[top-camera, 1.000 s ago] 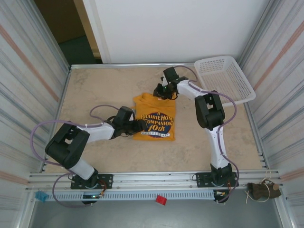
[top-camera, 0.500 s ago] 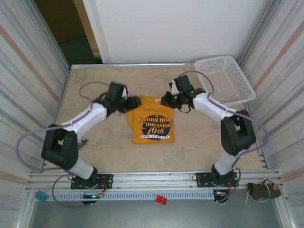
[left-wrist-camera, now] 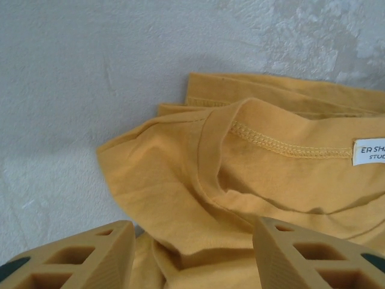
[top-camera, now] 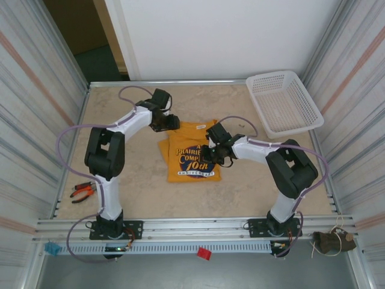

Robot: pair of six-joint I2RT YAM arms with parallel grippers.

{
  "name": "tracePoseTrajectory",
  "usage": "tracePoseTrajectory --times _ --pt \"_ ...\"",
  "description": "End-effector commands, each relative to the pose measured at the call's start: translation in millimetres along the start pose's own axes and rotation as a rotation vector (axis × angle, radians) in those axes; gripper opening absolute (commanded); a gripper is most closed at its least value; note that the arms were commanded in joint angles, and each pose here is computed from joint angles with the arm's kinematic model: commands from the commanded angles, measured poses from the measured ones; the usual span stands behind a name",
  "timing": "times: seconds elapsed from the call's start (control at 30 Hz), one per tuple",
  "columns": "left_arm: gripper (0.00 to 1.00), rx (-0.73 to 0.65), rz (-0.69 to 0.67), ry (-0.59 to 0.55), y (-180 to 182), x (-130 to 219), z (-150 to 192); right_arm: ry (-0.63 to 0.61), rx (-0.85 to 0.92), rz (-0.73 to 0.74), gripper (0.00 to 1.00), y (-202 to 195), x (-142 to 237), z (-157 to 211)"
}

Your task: Fold the inside-out t-shirt

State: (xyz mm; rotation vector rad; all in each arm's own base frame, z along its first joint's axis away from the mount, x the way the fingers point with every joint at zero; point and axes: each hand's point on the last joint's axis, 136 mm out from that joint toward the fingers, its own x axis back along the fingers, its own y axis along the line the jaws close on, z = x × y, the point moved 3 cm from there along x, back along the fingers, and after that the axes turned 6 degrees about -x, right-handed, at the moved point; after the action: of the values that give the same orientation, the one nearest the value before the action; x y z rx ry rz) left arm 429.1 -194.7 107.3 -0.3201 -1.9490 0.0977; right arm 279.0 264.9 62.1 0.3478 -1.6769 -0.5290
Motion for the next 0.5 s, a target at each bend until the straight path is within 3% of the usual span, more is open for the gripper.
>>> tracePoseTrajectory --times 0.0,0.47 --pt "0.54 -0.091 -0.049 -0.034 -2.5 6.2 -14.4 -0.001 -0.042 0.026 0.04 -9.6 -8.7 1.2" --pt "0.49 -0.071 -0.073 0.031 -0.7 -31.3 -6.6 0.017 -0.075 0.053 0.03 -16.4 -16.3 5.3"
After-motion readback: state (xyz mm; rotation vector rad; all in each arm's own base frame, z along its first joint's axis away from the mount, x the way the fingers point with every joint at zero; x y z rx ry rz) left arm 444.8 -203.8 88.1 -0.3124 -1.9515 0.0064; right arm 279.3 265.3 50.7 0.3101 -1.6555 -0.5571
